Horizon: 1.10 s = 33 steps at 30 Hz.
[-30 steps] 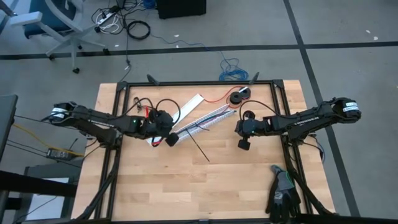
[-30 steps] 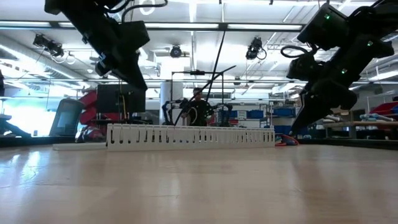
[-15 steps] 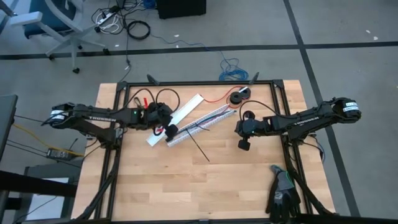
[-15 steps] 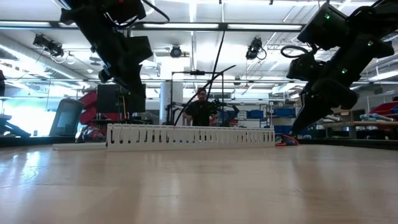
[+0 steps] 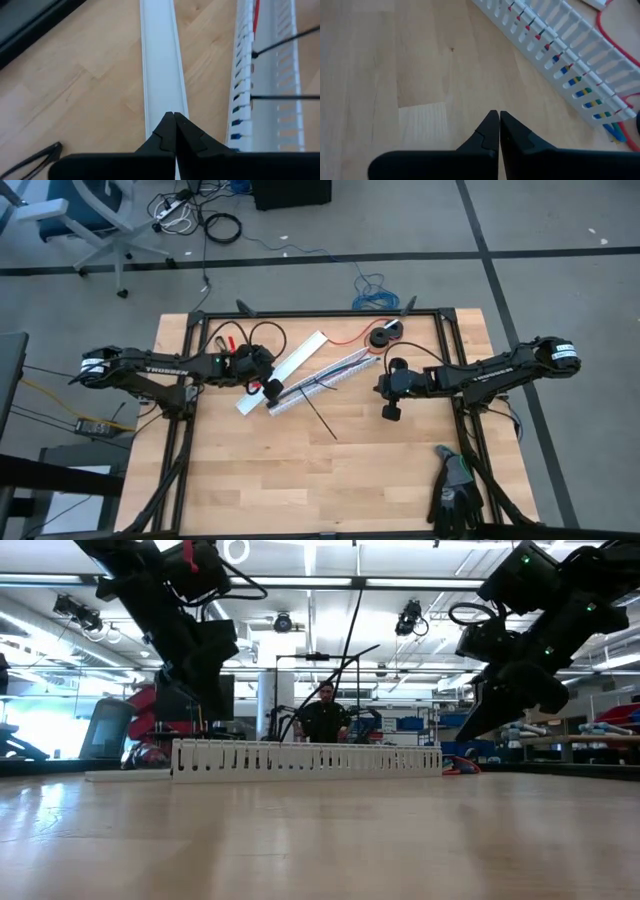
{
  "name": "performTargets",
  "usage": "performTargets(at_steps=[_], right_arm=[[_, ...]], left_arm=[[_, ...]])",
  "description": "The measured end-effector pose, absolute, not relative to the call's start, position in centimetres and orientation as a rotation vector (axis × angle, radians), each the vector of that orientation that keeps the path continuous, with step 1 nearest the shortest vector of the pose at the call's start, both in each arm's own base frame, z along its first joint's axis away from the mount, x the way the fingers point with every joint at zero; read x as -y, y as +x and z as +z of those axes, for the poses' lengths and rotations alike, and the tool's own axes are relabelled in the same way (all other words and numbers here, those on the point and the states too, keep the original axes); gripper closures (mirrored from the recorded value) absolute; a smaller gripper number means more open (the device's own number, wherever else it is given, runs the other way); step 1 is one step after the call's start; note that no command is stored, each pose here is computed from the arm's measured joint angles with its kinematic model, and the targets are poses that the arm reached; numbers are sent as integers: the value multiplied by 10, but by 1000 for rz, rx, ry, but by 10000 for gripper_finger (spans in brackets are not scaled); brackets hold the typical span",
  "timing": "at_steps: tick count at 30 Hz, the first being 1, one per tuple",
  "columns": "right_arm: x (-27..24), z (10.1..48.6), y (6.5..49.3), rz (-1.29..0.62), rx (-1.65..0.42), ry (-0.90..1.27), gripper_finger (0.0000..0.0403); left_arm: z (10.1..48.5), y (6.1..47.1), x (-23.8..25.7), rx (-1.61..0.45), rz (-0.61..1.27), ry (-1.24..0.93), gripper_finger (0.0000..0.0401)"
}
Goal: Ziptie cables
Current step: Close the white cable duct
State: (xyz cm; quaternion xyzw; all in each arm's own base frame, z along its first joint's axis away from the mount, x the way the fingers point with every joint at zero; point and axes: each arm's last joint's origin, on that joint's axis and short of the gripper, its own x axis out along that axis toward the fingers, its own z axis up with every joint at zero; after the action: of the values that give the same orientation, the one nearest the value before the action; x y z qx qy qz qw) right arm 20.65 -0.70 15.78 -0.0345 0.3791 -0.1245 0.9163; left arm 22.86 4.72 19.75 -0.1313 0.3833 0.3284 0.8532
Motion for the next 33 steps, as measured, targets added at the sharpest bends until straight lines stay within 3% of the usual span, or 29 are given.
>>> performTargets(at_steps=[10, 23, 33], right_arm=[[15, 158, 206, -316, -772, -7, 402], [16, 159, 208, -304, -756, -42, 402], [16, 165, 213, -307, -675, -26, 399]], left_arm=[[201, 233, -48, -769, 653, -215, 391], [205, 238, -48, -697, 630, -235, 288], [180, 246, -68, -823, 684, -148, 287]])
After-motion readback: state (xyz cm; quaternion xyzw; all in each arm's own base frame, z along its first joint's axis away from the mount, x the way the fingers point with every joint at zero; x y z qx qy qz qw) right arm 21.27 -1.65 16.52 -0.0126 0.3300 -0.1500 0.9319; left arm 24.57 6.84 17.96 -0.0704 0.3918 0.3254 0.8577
